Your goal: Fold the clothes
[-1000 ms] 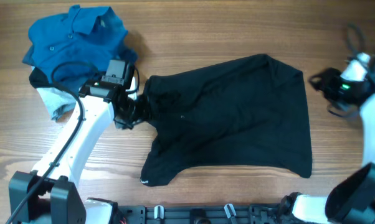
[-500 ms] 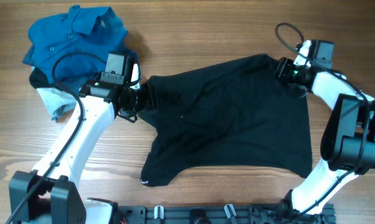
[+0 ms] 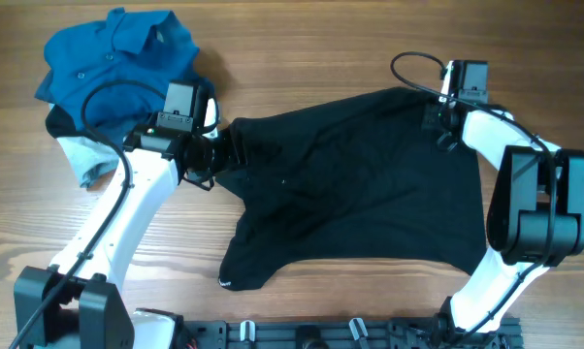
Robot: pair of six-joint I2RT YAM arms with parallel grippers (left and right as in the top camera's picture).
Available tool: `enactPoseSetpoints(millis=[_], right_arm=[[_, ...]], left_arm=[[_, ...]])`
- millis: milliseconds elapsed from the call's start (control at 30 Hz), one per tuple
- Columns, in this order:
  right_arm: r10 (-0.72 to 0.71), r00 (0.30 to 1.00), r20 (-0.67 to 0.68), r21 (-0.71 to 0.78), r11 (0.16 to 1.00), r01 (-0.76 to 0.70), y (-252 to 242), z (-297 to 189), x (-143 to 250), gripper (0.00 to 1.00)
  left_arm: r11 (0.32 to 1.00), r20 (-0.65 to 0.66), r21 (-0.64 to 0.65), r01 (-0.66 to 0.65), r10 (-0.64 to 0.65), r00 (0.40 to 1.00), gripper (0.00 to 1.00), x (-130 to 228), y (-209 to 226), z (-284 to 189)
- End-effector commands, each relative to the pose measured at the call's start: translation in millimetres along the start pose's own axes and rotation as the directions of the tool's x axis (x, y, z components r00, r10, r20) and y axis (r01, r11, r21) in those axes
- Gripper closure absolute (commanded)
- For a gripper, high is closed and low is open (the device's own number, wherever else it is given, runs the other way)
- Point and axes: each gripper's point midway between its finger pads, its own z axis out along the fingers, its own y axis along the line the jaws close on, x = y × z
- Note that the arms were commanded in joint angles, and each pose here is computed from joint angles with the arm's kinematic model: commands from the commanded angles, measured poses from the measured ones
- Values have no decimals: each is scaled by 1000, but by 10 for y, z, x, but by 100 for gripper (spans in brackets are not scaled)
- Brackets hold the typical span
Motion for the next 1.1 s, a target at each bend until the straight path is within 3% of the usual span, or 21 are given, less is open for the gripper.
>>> enactPoseSetpoints(millis=[0, 167, 267, 433, 700, 900, 1067], right_arm=[[85, 996, 9, 49, 995, -86, -128, 16, -86, 96], [147, 983, 113, 39, 988, -152, -412, -294, -718, 96], [186, 970, 155, 57, 979, -196, -665, -363, -883, 96], [277, 949, 149, 86, 953, -292, -1028, -349, -807, 96], [262, 962, 80, 60, 962, -267, -957, -328, -662, 93], [263, 964, 30, 64, 962, -264, -937, -322, -542, 89], [264, 965, 5, 65, 962, -264, -928, -321, -481, 90]], left_arm=[[1000, 13, 24, -20, 20, 1000, 29, -32, -55, -52], [994, 37, 78, -78, 75, 996, 32, -84, -187, -53], [986, 85, 102, -135, 126, 988, 32, -177, -290, -49], [982, 128, 88, -166, 154, 980, 37, -350, -286, 107], [935, 21, 85, -345, 345, 939, 39, -103, -435, 794], [897, 90, 62, -437, 431, 898, 42, -129, -671, 1118], [892, 110, 25, -452, 446, 888, 55, -169, -662, 1275]])
